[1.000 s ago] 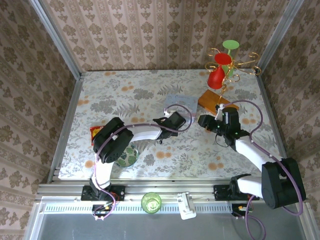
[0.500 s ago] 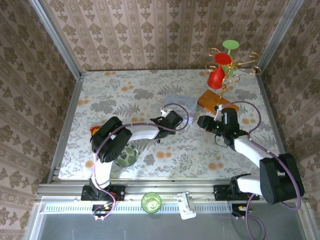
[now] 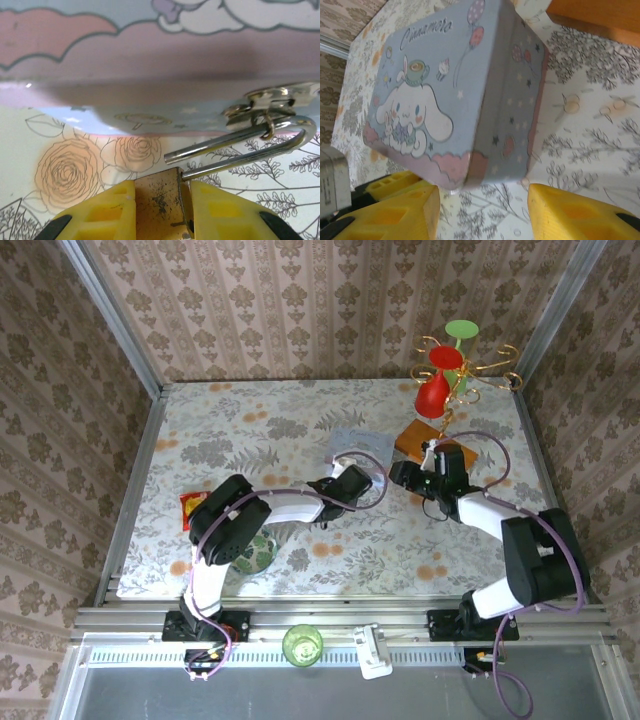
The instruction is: Unlock the padlock with the key
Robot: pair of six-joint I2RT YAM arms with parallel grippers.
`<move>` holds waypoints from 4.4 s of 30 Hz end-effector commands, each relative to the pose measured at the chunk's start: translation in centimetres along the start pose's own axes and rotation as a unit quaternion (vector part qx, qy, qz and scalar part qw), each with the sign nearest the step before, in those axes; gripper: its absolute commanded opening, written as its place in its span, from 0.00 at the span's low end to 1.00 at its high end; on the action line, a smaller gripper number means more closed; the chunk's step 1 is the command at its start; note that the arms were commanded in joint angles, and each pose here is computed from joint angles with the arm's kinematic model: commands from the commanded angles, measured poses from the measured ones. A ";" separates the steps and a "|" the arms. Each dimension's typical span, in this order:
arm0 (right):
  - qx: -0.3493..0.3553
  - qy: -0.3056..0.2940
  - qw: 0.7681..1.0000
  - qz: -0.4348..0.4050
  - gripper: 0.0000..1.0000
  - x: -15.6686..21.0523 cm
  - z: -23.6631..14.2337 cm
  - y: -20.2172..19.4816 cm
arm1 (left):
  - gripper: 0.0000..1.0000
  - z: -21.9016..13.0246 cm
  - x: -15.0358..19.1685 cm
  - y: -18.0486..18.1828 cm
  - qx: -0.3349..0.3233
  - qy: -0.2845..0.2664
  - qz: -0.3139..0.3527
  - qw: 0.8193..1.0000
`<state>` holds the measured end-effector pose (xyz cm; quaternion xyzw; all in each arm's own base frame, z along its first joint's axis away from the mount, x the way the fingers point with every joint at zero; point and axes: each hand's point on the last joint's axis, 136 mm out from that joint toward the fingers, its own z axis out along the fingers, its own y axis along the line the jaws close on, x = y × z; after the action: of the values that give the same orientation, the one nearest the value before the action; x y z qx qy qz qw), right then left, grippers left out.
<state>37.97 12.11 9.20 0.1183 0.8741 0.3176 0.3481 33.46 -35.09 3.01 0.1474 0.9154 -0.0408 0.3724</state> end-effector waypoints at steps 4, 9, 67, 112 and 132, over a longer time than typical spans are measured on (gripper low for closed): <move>-0.021 -0.015 1.000 -0.016 0.48 -1.8 1.9 2.1 | 0.17 0.1 -0.7 -2.9 0.035 -0.033 0.071 0.996; -0.023 0.001 1.000 -0.016 0.45 -1.3 3.8 2.6 | 0.17 -0.2 -2.3 -5.1 0.057 -0.062 0.125 0.989; 0.019 0.007 0.999 -0.037 0.46 0.6 -0.8 1.9 | 0.46 -8.7 6.7 -4.9 0.077 0.170 0.007 0.982; 0.210 -0.258 0.910 -0.245 1.00 -7.4 -5.9 -9.7 | 0.99 -7.6 -0.2 36.2 -0.137 -0.244 -0.074 0.957; 0.223 -0.228 0.913 -0.253 1.00 -7.3 -5.1 -9.7 | 1.00 -6.9 -0.7 35.5 -0.152 -0.222 -0.041 0.962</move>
<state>39.31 -1.11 8.60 0.0484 0.8296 -0.0153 0.5561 39.54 -1.29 8.91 0.0556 0.8159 0.0354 0.5744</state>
